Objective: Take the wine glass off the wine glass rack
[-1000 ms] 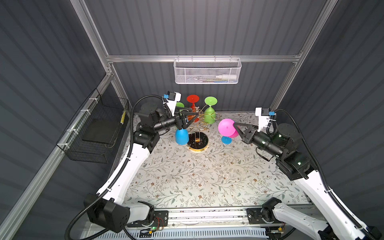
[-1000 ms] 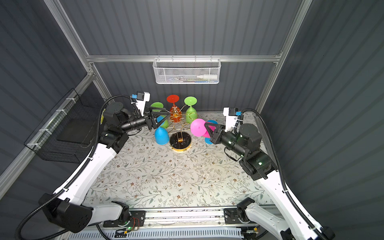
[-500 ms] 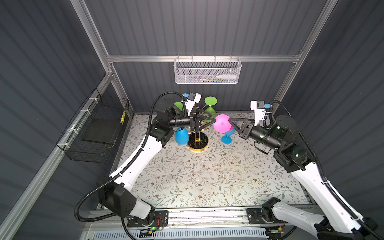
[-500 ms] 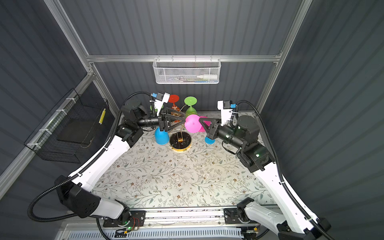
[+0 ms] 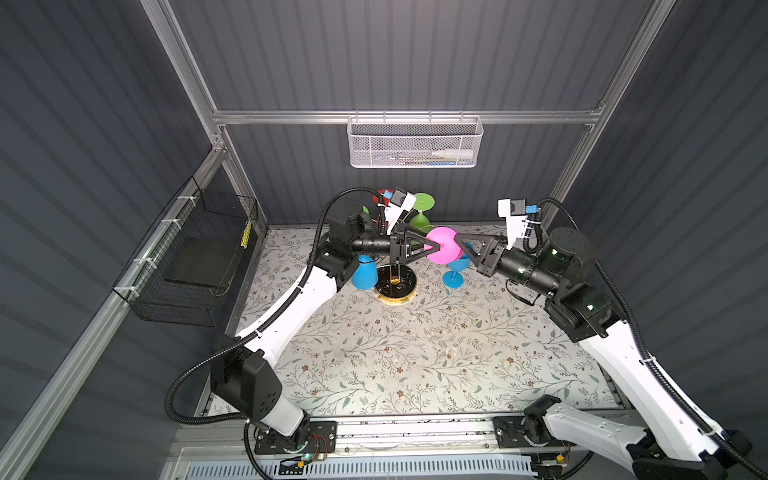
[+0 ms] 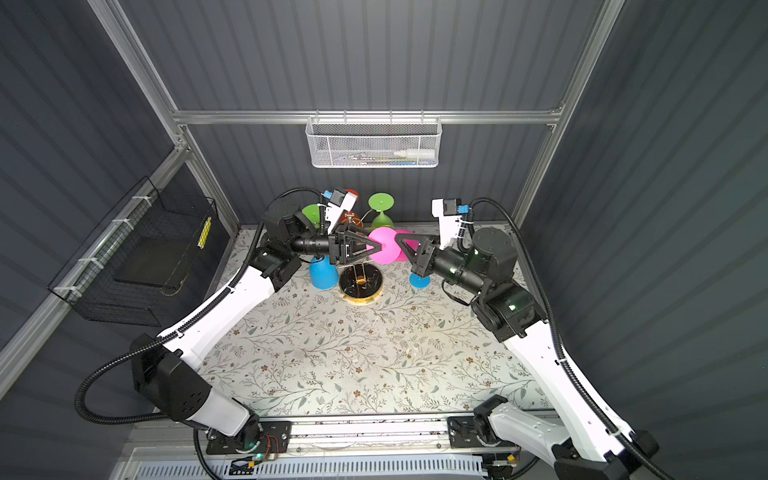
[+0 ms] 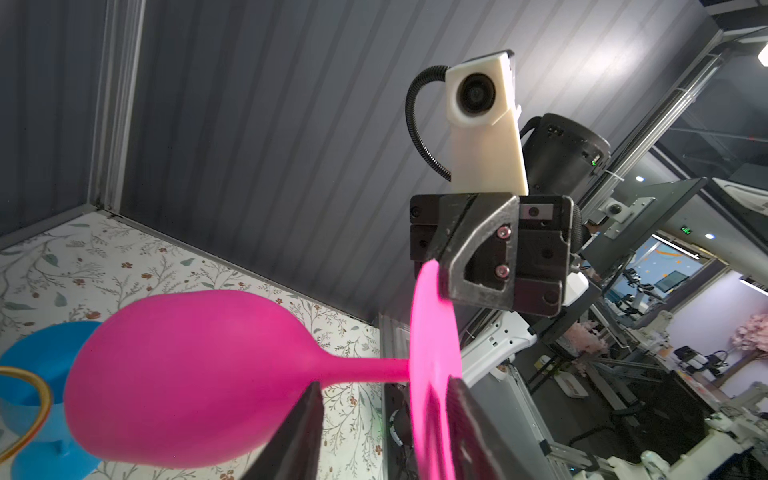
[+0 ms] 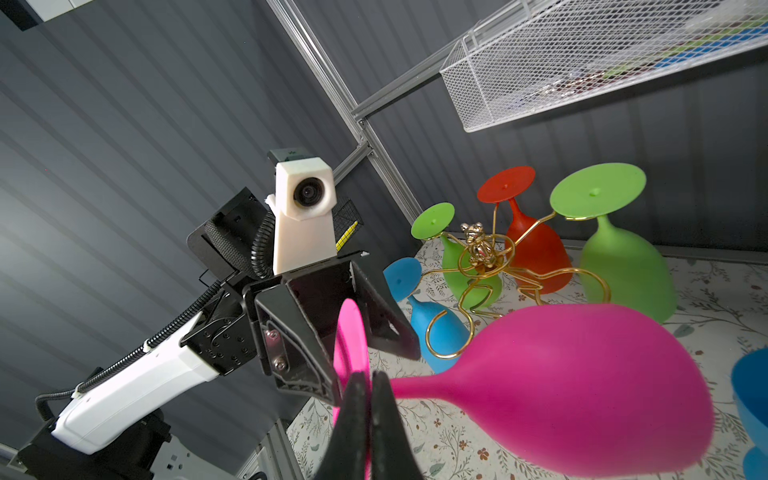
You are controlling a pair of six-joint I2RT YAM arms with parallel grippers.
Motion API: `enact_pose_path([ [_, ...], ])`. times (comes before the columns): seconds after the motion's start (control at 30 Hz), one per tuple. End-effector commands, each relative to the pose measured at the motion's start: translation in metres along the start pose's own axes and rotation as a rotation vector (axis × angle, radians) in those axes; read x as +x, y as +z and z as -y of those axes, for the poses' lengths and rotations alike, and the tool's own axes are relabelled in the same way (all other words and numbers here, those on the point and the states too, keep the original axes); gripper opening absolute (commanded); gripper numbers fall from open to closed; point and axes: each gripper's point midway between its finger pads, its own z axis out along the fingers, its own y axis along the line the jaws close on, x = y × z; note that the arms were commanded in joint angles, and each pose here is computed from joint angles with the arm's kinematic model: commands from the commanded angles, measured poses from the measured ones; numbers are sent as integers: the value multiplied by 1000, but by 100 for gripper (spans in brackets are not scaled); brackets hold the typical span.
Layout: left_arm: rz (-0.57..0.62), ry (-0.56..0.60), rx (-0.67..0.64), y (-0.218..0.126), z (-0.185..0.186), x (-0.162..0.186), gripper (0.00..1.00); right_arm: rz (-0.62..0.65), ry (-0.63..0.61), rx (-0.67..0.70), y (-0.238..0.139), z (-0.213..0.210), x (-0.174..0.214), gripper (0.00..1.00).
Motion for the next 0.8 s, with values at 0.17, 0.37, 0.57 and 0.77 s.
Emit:
enact_pose_path([
  [0.17,-6,30,102,4,25,-13,23,28,-34,-37,-1,-11,-12,0],
  [0.37,-1,23,98,4,25,-14,0,22,-29,-11,-2,-6,-11,0],
  [0.57,-3,-23,94,5,26,-20,0,36,-40,55,-12,12,-13,28],
  [0.77,-5,-86,85,3,24,-28,0,131,-165,246,-49,56,-15,74],
])
